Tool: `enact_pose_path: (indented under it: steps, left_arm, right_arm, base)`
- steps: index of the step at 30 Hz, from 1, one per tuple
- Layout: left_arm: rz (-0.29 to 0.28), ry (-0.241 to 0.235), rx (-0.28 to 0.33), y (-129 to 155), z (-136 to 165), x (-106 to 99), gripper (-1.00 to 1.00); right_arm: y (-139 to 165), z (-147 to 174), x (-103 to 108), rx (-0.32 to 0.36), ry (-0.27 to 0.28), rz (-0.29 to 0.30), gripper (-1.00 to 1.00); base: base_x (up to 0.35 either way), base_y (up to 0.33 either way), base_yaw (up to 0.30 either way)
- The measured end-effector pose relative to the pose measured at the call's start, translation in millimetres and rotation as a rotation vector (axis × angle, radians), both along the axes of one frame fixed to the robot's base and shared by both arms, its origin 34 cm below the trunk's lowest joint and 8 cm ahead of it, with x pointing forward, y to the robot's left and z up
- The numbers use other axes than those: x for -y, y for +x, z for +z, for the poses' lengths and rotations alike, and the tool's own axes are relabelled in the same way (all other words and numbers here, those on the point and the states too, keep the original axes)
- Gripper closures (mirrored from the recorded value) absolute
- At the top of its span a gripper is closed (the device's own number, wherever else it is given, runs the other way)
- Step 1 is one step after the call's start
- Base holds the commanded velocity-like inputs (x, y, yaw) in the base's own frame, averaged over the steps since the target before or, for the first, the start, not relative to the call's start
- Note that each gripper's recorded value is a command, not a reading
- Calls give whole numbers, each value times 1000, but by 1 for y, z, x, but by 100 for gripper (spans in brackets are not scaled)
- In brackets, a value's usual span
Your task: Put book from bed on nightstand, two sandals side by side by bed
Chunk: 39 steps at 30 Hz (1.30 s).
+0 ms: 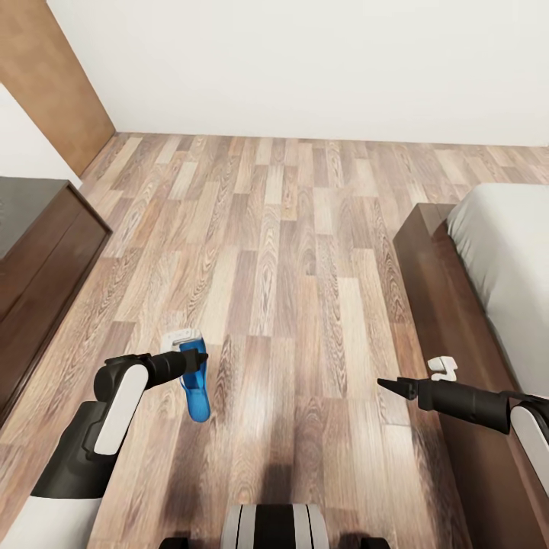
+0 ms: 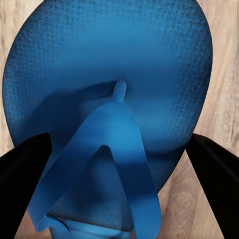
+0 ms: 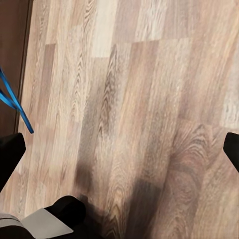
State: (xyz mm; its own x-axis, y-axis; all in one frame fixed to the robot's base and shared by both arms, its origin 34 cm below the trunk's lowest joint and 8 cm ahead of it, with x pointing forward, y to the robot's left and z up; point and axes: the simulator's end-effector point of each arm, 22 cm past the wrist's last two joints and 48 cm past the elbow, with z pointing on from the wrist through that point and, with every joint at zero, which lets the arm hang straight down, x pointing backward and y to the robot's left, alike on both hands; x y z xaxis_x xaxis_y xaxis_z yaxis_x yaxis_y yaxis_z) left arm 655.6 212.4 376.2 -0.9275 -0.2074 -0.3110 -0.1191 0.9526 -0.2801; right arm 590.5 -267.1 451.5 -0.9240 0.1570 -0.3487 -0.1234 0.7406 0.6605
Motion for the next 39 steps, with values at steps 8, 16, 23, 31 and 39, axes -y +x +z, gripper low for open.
enact_pose_path:
  steps: [8, 16, 23, 31, 39]
  left_arm:
    - [0, 0, 13, 3, 7, 1, 100]
    - [-1, 1, 21, 5, 12, 1, 100]
    - [-1, 2, 23, 5, 13, 1, 100]
    - [-1, 0, 28, 6, 16, 2, 100]
    - [-2, -3, 40, 9, 22, 3, 100]
  right_arm:
    - [3, 7, 0, 18, -1, 0, -100]
    - [10, 12, 3, 70, -10, -3, -100]
    - [15, 14, 4, 135, -19, -3, -100]
    - [16, 17, 2, 154, -22, 5, -100]
    - [16, 22, 1, 161, -25, 8, -100]
  base:
    - [0, 0, 0]
    - [0, 0, 0]
    - [0, 0, 0]
    - [0, 0, 0]
    - [0, 0, 0]
